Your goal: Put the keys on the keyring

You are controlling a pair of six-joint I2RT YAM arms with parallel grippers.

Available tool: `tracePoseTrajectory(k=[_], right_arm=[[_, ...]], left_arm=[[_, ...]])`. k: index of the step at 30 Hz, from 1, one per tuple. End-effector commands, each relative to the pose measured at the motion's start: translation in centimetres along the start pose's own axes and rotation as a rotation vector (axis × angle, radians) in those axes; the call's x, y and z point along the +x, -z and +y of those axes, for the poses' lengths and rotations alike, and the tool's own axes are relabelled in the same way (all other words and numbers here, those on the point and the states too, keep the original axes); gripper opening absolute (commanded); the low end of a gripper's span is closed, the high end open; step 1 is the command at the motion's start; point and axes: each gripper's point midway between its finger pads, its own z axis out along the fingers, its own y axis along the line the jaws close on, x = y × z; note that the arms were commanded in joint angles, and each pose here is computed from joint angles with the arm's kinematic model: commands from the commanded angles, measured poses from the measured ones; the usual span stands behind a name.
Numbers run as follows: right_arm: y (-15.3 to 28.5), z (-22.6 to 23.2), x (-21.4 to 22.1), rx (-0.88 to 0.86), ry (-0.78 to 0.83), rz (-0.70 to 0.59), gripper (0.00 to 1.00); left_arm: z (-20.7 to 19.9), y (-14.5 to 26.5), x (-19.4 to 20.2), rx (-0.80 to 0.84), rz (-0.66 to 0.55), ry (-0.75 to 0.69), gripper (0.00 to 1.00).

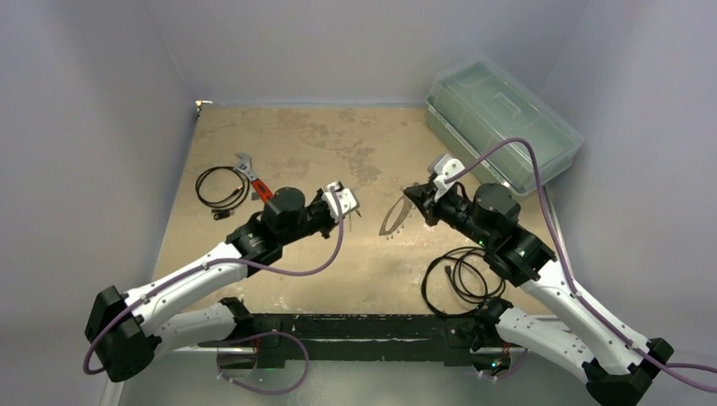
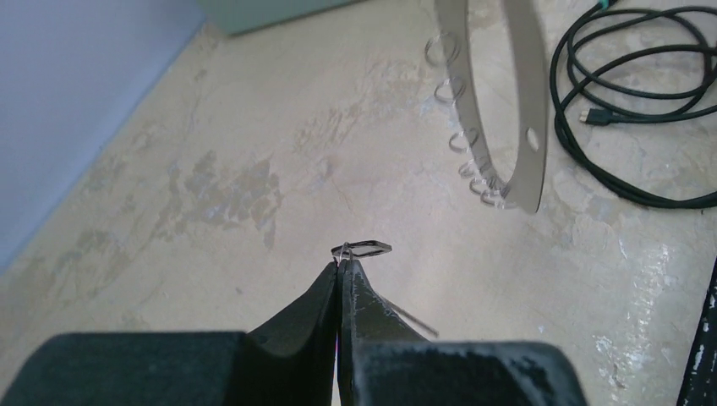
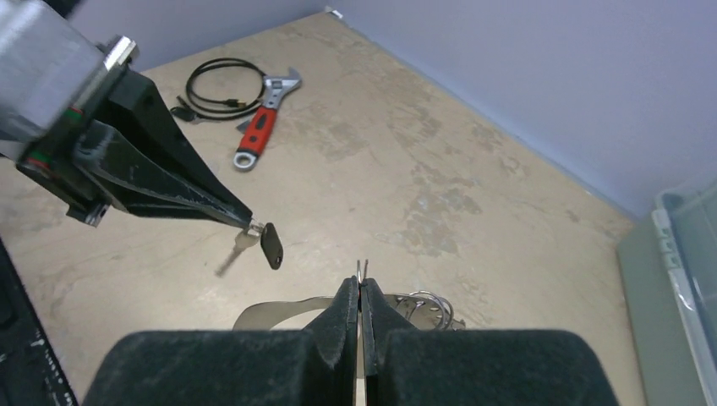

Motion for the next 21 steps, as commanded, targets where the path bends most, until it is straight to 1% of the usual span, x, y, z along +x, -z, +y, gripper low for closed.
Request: tracePoseTrajectory(k=[1,4,12,16,21], right_arm=[[-1.0,2.1,-2.0,-0.132,0.046,-0.061,0.00],[-2.0,3.1,-1.6,-0.195,0.046,-0.040,0.00],[-2.7,5.6,-1.3,-0.352,0.059,-0.028,0.00],[-2.8,6.4,-1.3,-0.396,0.057,-0.040,0.00],[-3.4,7.3,-0.5,-0.446,0.044,-0.021,0.00]], left_arm=[[-0.4,1.2,-4.2,0.041,-0.209,-0.162,0.00],[-1.6,1.6,-4.3,0.099,-0.241,-0.218,0.00],[-1.9,2.1,-4.5,0.111,-0.266,-0.224,0.00],[-2.3,2.3,-4.8,0.129,-0.291,-0.226,0.00],[-2.5,2.4,-5.3,0.137,-0.316,-0.219,0.00]])
